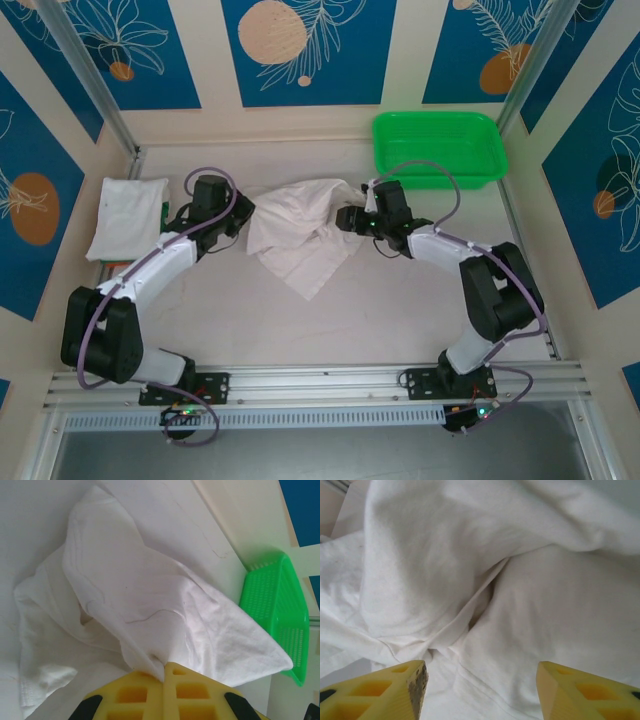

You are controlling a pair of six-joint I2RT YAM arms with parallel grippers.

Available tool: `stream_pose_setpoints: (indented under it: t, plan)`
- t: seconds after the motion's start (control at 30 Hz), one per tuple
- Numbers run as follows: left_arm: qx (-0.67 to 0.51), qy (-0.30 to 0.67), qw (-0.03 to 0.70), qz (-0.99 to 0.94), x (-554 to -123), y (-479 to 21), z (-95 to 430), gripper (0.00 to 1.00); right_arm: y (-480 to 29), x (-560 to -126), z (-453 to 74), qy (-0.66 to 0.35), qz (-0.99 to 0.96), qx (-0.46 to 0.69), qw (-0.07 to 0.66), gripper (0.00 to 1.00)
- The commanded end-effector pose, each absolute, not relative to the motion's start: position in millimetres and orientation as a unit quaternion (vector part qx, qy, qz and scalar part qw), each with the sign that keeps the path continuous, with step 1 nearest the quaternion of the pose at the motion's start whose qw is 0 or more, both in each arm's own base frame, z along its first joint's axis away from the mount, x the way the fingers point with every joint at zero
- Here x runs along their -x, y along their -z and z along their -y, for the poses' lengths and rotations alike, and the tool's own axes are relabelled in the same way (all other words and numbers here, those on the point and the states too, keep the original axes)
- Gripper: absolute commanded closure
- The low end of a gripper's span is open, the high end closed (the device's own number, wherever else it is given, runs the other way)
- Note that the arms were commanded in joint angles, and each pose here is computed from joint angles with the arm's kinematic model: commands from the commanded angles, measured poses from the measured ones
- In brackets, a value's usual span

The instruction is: Fold and stack the t-shirts

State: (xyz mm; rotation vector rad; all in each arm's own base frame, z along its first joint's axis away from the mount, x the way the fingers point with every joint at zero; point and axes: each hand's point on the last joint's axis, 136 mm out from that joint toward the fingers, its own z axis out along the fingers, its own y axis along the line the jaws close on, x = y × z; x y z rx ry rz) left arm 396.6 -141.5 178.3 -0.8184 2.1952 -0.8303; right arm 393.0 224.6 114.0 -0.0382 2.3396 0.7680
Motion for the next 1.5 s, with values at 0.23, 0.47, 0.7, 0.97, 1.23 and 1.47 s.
stream_pose_setpoints:
  t: [0.23, 0.47, 0.7, 0.97, 1.23, 1.47]
  plan:
    - [0.313, 0.31, 0.33, -0.835, -398, -177, 129, 1.0, -93, -383, -254, -0.257, -0.918, 0.002, 0.301, 0.38]
    - [0.318, 0.313, 0.334, -0.83, -396, -182, 120, 1.0, -48, -401, -236, -0.147, -0.95, -0.004, 0.276, 0.55]
    - [0.342, 0.307, 0.353, -0.815, -388, -197, 81, 1.0, -68, -408, -167, -0.098, -0.942, -0.069, 0.314, 1.0]
    - [0.384, 0.278, 0.401, -0.784, -377, -226, 13, 1.0, -120, -402, -75, -0.058, -0.901, -0.142, 0.406, 1.0]
    - [0.388, 0.303, 0.425, -0.76, -402, -257, 0, 1.0, -216, -438, -72, -0.12, -0.846, -0.065, 0.516, 1.0]
    - [0.358, 0.358, 0.479, -0.717, -458, -351, -1, 1.0, -354, -480, -97, -0.174, -0.78, 0.014, 0.601, 1.0]
